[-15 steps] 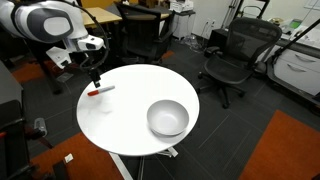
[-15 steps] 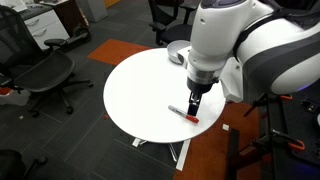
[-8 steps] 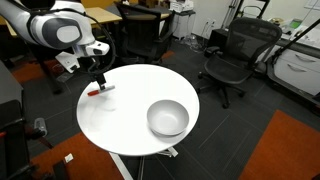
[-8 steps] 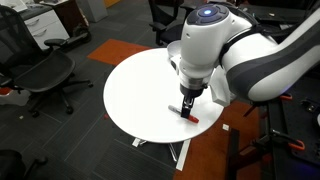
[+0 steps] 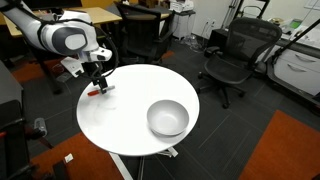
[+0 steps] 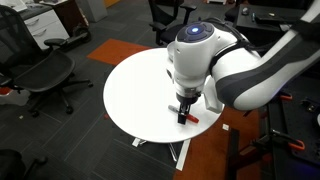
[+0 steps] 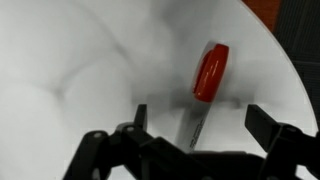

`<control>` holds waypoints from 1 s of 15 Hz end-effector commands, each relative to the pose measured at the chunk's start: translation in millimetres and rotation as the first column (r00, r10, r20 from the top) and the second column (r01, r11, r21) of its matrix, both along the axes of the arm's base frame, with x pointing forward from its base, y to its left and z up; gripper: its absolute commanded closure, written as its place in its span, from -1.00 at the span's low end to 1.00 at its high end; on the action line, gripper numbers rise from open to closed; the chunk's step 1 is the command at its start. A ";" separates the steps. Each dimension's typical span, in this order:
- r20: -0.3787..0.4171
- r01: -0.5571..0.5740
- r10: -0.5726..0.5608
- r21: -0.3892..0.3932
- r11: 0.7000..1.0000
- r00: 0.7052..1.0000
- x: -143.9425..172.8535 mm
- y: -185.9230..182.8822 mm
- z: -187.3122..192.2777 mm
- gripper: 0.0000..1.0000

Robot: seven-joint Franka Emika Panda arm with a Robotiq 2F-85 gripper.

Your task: Put the marker in the bowl

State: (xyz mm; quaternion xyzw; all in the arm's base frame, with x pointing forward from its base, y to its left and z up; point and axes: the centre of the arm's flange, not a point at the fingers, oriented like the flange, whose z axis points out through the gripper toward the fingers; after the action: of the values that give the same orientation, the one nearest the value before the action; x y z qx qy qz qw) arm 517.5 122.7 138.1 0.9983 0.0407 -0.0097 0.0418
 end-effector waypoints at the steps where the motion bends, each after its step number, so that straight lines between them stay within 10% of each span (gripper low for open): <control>1: 0.014 0.015 -0.015 0.010 1.000 1.000 7.0 4.9 -8.4 -1.00; 12: 0.025 0.013 -0.014 0.029 0.999 1.000 7.5 12.3 -8.6 0.75; 15: 0.015 0.008 -0.008 0.032 0.999 1.000 4.2 10.6 -0.7 0.93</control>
State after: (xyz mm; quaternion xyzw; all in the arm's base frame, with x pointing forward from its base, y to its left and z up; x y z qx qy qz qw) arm 522.5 133.0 129.7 0.9989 0.0340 -0.0071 0.0324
